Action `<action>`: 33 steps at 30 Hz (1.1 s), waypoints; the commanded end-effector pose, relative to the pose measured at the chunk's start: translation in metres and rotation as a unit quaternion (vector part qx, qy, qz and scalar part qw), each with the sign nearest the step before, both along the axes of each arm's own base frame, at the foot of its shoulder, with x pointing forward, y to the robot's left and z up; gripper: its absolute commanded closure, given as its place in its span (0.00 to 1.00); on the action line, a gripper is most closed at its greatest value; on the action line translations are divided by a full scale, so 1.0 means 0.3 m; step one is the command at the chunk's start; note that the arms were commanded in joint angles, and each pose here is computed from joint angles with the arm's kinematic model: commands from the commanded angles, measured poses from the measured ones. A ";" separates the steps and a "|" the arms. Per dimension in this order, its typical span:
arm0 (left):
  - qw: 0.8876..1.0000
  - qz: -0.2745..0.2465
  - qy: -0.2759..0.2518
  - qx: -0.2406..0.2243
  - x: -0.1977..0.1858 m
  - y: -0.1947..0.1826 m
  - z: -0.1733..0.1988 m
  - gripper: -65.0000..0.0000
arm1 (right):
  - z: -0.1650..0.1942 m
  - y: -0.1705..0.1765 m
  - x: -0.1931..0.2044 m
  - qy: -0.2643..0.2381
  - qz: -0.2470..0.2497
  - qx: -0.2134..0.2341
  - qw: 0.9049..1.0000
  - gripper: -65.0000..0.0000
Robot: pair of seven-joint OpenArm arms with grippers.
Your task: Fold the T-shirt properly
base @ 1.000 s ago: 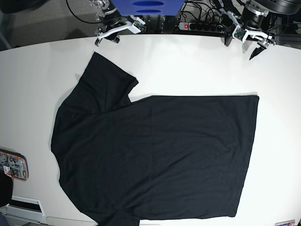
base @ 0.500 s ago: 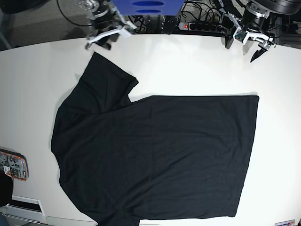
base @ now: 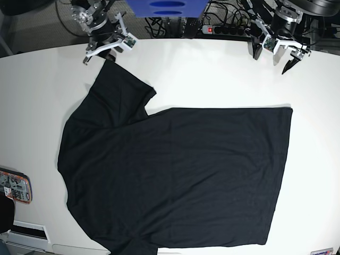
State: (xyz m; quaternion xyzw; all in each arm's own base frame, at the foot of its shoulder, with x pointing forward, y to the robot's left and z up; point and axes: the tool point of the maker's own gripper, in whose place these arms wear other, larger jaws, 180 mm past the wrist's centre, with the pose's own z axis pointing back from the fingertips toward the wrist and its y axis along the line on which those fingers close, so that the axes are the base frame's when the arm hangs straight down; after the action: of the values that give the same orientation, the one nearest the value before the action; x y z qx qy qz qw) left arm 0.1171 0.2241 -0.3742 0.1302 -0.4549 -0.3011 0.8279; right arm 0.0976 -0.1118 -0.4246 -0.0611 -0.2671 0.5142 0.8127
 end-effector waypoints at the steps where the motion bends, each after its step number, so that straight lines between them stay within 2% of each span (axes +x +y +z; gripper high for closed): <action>1: 1.000 -0.003 -0.013 -0.001 0.005 0.000 0.025 0.23 | 0.011 -0.012 0.020 -0.005 0.001 -0.008 1.000 0.64; 7: 1.000 -0.002 -0.013 -0.001 0.004 -0.001 0.024 0.23 | 0.012 -0.046 0.087 -0.011 -0.008 -0.041 0.999 0.64; 13: 1.000 0.002 -0.013 -0.003 0.002 -0.006 0.022 0.23 | -0.019 0.024 0.068 0.042 0.061 -0.069 0.995 0.64; 22: 1.000 0.001 -0.013 -0.002 0.003 -0.004 0.022 0.23 | 0.007 0.064 0.188 0.013 0.079 -0.096 0.992 0.64; 27: 1.000 0.000 -0.013 -0.002 0.004 -0.004 0.023 0.23 | 0.015 0.094 0.209 0.007 0.092 -0.104 0.990 0.66; 28: 1.000 0.000 -0.013 -0.002 0.004 -0.004 0.023 0.23 | 0.015 0.100 0.206 0.007 0.094 -0.103 0.990 0.69; 31: 1.000 0.000 -0.013 -0.001 0.004 -0.004 0.023 0.23 | 0.011 0.108 0.200 0.009 0.099 -0.102 0.990 1.00; 33: 1.000 0.000 -0.013 -0.001 0.004 -0.004 0.023 0.23 | 0.010 0.105 0.197 0.011 0.097 -0.102 0.990 1.00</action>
State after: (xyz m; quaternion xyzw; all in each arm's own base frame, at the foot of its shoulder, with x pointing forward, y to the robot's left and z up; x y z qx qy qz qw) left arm 0.1164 0.2231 -0.3748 0.1298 -0.4549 -0.2970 0.8295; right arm 0.1524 -0.0790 -0.4266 -0.1056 -0.2007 0.6186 0.7523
